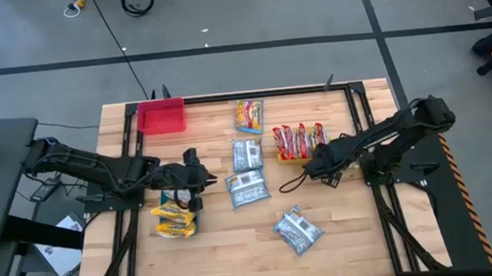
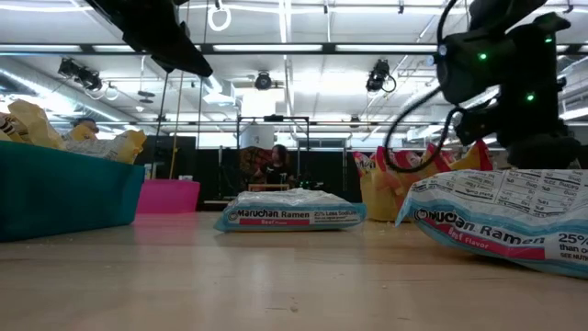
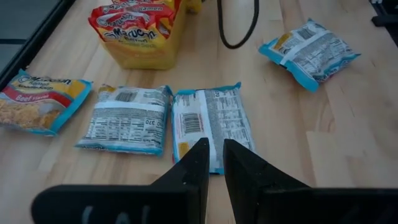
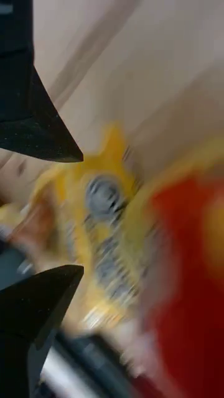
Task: Sort Maruchan noodles
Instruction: Put the yellow noodle pack into the blue bin
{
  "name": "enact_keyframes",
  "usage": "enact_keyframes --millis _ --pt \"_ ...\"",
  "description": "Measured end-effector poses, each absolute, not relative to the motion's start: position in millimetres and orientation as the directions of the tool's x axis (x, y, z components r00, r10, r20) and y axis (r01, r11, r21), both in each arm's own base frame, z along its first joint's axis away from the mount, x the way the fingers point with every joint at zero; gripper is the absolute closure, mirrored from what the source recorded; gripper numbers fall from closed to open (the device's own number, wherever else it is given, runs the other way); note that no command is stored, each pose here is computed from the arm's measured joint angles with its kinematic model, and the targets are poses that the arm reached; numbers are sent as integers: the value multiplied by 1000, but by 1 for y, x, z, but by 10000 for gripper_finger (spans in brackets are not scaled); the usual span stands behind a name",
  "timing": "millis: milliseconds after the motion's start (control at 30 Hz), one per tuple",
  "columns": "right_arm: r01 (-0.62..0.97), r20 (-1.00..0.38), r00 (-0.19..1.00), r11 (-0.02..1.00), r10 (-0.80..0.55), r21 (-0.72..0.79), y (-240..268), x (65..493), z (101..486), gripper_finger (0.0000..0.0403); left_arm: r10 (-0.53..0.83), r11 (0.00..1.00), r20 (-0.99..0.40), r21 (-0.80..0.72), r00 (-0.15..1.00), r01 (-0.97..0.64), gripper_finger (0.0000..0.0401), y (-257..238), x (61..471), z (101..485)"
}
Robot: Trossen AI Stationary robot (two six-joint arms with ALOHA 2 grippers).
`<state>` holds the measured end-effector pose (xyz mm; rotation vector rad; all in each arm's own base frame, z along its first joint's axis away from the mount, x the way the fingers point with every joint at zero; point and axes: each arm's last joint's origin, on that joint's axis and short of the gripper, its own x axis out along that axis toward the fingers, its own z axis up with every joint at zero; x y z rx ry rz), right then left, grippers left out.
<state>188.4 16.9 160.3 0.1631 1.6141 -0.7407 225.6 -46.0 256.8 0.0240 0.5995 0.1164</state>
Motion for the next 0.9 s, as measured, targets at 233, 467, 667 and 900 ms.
enact_keyframes --millis 233,467,667,900 --pt "515 -980 -134 834 -149 -197 30 205 147 114 69 997 -601 6 797 -82 349 -47 223 254" --pt "509 -987 -79 857 137 78 84 209 176 115 31 998 -622 -27 782 -61 349 -52 221 252" --pt "374 -989 120 918 89 129 127 202 222 115 -18 1000 -526 -26 850 5 349 -61 226 261" --pt "373 -996 36 926 -77 -58 141 177 209 115 -99 992 -418 28 903 122 349 -79 233 268"
